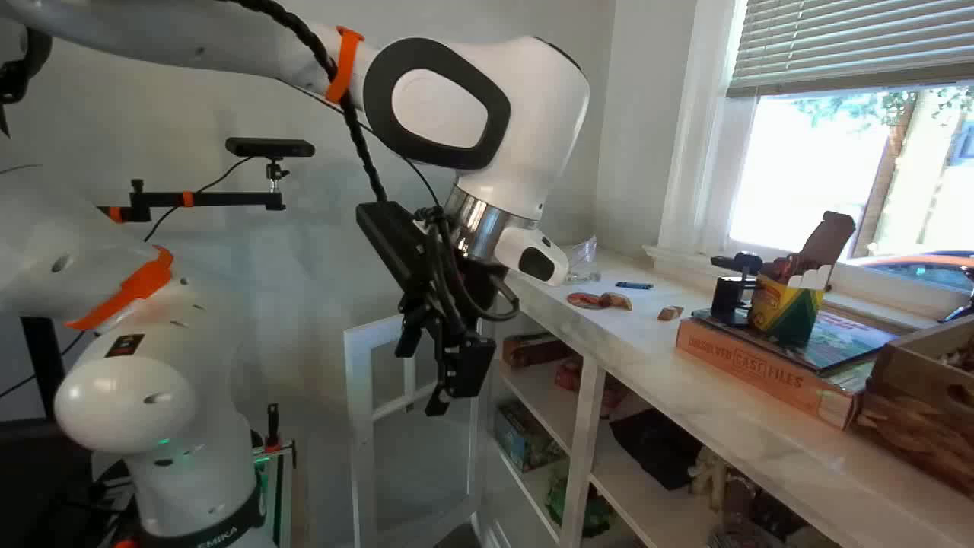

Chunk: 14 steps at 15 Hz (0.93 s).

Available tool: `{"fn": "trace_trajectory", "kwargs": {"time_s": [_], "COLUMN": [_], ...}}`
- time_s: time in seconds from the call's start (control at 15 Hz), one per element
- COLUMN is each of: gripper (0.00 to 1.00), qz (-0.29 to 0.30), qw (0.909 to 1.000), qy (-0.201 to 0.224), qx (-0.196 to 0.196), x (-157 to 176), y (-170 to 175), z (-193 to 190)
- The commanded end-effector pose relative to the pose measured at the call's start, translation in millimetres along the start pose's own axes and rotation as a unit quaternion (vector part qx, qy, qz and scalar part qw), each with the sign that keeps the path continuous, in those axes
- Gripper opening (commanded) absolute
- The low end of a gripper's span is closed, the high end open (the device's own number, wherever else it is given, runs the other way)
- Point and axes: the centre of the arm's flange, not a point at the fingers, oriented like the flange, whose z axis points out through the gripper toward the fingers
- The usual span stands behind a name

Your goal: Pick up the plastic from the counter and put it in the cabinet

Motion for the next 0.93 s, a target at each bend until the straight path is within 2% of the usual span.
{"fn": "trace_trajectory", "kwargs": {"time_s": [0.0,0.4,0.47,0.6,0.73,0.87], "gripper": [1.0,1.0,1.0,1.0,1.0,1.0], "qz": [0.0,0.0,0.04,0.045,0.028,0.004], "qw": [1.0,1.0,0.9991,0.9978,0.9959,0.9901], "qy": [0.0,0.0,0.007,0.028,0.051,0.086], "qx": [0.0,0.0,-0.015,-0.038,-0.07,-0.11], "x": [0,0,8,22,40,61], "y": [0,0,0,-11,-28,-46], "z": [0,0,-2,-10,-18,-23]}}
